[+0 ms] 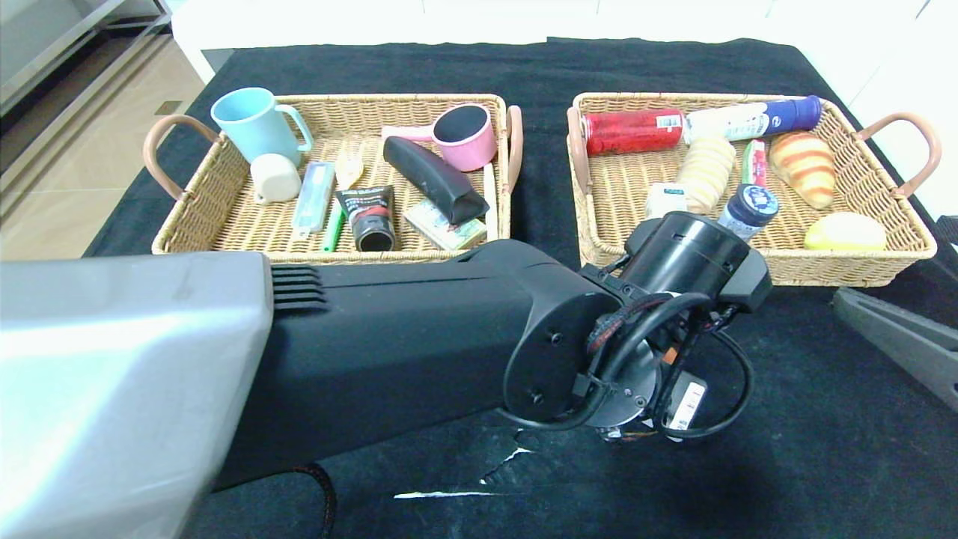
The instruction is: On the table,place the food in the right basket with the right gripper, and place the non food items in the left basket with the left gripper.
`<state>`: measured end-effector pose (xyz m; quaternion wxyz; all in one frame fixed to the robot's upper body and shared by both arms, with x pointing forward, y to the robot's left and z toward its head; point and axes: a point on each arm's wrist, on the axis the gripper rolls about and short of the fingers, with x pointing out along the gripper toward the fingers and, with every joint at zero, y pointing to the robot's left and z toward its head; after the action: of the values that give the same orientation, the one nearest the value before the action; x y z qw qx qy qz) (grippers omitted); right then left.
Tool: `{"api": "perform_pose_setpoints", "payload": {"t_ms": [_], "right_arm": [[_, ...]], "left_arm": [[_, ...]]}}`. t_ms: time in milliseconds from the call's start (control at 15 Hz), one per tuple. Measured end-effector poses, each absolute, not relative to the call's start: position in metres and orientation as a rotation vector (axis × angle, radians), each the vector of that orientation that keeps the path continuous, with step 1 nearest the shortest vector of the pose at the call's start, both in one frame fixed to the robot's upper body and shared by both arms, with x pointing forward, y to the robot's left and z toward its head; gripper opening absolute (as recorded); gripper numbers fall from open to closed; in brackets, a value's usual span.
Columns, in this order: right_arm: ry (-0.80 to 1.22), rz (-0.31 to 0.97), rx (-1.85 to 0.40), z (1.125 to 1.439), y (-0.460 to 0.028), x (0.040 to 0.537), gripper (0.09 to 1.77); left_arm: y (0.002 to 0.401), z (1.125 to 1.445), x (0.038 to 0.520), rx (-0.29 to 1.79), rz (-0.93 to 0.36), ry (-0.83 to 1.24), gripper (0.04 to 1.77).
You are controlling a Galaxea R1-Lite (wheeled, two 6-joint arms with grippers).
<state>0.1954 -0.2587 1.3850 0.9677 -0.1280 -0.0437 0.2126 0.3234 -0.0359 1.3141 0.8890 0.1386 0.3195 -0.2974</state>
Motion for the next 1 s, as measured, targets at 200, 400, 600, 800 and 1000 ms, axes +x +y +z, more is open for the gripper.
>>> {"api": "perform_pose_setpoints", "payload": {"t_ms": [200,400,600,800,1000], "right_arm": [[-0.087,0.431,-0.259,1.385,-0.258,0.196,1.71],[-0.086,0.434,-0.259,1.384,-0.258,0.195,1.71],[-0.090,0.441,-0.257,1.385,-0.257,0.195,1.71],[-0.092,0.445,-0.256,1.385,-0.257,0.195,1.71],[-0.101,0.451,-0.250,1.387,-0.258,0.193,1.71]], "left_arm": [[-0.036,1.314,0.323,0.289,-0.619,0.664,1.32],[-0.036,1.314,0.322,0.292,-0.620,0.664,1.44],[-0.033,1.317,0.318,0.303,-0.603,0.660,1.53],[-0.028,1.323,0.309,0.303,-0.615,0.658,1.59],[-0.016,1.328,0.294,0.319,-0.634,0.673,1.63]]}}
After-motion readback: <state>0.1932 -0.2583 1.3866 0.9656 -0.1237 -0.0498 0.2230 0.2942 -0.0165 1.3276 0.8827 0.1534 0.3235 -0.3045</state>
